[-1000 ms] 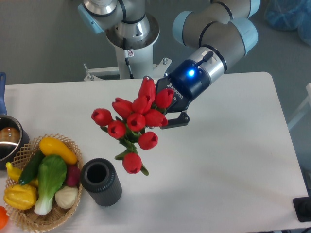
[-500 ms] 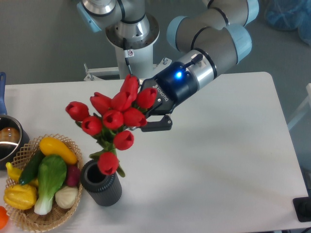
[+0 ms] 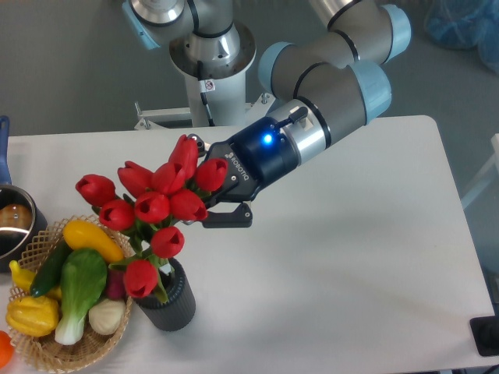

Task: Insert the flowers into the vase
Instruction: 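Lower the tulip stems into the black vase opening, then push the tulips deeper into the vase and open the gripper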

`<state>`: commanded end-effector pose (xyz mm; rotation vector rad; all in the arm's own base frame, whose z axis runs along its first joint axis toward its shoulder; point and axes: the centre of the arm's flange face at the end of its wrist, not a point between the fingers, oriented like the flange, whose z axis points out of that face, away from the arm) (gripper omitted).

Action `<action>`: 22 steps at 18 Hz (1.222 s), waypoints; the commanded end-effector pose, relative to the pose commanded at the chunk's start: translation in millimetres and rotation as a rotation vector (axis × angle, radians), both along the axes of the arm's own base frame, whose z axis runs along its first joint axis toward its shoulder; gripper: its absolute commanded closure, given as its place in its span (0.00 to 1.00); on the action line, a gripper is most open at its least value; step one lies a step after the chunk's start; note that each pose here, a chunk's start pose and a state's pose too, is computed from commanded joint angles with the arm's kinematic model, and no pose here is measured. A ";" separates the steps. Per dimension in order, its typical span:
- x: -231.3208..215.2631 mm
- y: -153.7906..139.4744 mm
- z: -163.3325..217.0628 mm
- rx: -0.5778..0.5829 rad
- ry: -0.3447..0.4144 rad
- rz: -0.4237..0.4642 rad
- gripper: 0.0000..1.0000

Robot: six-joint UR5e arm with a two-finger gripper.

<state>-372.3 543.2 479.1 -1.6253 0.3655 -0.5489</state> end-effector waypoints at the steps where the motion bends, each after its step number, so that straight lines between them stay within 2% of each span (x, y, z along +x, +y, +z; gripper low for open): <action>1: 0.4 0.8 -0.9 -0.001 -0.001 -0.002 0.88; 22: -7.1 17.8 -53.0 -0.057 -0.053 -0.012 0.85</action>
